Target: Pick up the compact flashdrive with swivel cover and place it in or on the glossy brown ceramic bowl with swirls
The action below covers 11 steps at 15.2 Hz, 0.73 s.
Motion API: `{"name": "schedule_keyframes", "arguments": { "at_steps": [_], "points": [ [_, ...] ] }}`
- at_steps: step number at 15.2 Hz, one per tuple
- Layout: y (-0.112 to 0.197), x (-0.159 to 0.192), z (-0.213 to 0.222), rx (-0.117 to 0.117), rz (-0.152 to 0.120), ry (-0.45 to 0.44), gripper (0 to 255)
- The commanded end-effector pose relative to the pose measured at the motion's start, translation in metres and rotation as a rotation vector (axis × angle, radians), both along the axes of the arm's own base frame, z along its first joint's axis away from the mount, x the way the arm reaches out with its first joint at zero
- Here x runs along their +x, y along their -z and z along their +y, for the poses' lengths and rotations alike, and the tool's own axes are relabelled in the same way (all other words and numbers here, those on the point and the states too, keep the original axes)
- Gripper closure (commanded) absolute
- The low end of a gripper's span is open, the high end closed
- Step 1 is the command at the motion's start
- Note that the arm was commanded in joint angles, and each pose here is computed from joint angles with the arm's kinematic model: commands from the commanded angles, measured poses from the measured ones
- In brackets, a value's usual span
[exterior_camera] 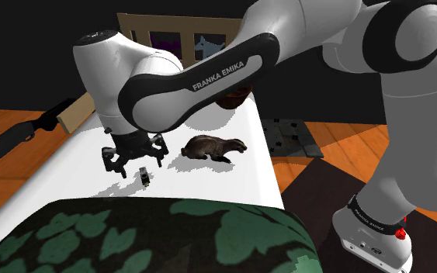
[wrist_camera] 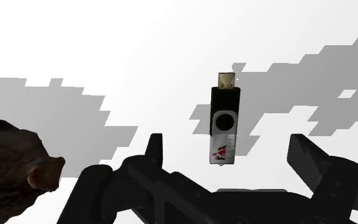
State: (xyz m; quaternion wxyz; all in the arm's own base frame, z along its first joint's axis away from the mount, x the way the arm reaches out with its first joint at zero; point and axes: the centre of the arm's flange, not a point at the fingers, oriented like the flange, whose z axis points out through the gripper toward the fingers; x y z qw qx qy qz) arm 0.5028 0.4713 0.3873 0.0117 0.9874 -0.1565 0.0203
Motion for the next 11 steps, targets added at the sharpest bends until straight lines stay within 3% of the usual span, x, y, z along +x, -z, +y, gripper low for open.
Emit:
{"name": "schedule_keyframes", "arguments": {
  "at_steps": [1, 8, 9, 11],
  "points": [
    [0.0066, 0.0, -0.0002, 0.0, 0.0, 0.0, 0],
    [0.0066, 0.0, -0.0002, 0.0, 0.0, 0.0, 0],
    [0.0066, 0.0, -0.0002, 0.0, 0.0, 0.0, 255],
    [0.0066, 0.0, -0.0002, 0.0, 0.0, 0.0, 255]
  ]
}}
